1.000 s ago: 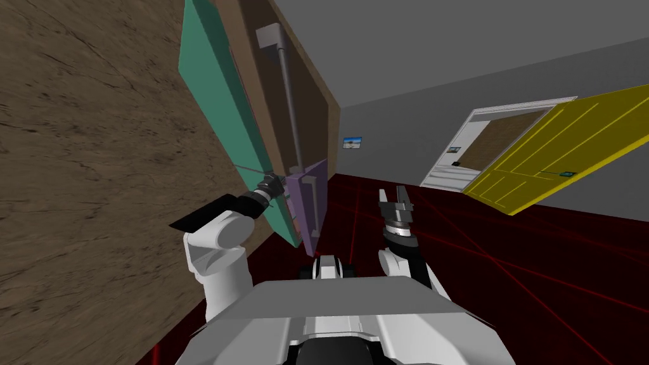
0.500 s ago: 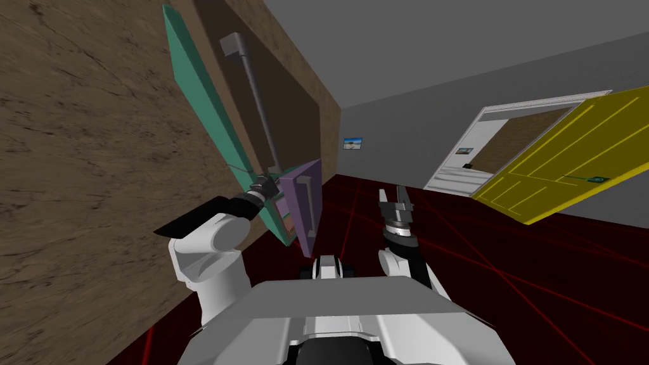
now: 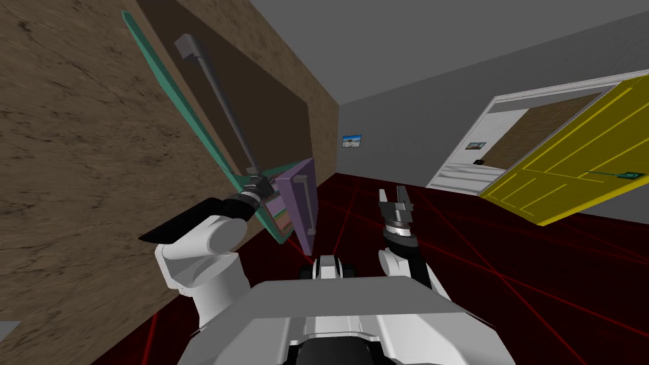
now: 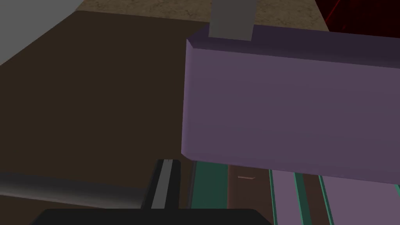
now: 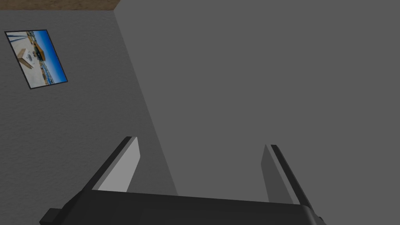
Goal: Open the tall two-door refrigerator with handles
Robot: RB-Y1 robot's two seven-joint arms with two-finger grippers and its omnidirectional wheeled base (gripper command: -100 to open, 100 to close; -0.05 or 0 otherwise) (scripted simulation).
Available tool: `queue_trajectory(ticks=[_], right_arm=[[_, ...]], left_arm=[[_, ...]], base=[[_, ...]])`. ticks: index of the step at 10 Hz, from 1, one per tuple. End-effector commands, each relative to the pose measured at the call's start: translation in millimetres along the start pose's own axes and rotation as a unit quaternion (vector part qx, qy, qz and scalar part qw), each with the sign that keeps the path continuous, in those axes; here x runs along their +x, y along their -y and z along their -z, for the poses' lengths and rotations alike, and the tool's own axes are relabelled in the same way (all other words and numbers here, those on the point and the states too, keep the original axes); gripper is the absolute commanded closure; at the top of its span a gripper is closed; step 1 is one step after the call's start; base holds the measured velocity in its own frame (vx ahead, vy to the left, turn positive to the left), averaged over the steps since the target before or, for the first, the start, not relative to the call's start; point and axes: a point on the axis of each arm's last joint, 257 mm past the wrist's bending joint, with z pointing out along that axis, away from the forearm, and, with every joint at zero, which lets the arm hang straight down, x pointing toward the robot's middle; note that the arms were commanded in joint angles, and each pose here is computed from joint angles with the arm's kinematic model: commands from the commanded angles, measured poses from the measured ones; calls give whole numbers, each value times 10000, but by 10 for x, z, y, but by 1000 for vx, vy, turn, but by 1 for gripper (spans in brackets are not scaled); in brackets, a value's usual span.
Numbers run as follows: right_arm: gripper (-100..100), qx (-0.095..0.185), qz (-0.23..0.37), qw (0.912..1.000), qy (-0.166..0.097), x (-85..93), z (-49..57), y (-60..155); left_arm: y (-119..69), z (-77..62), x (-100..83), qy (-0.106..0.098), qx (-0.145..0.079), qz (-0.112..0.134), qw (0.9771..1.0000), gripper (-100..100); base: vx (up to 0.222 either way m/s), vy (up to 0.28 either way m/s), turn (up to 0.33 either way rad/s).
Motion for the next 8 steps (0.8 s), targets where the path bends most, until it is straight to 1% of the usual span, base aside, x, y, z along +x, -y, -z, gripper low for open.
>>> queue_trajectory(ticks=[1,4,5,8], right_arm=[[0,1,1,10000,-1,-1,0,1],[0,2,2,10000,-1,-1,1,1],[0,1,2,10000,-1,-1,0,1],[0,1,2,10000,-1,-1,0,1]], left_arm=[[-182,-123,-75,-9,-275,-76,9996,-100],[-332,-240,-143,-45,-564,-108,9983,-100],[-372,-286,-154,-89,-701,-85,9975,-100],[-365,-323,-129,-185,-842,-13,9963,-100]], base=[[12,8,-1],[23,48,-7],[39,53,-12],[26,63,-12]])
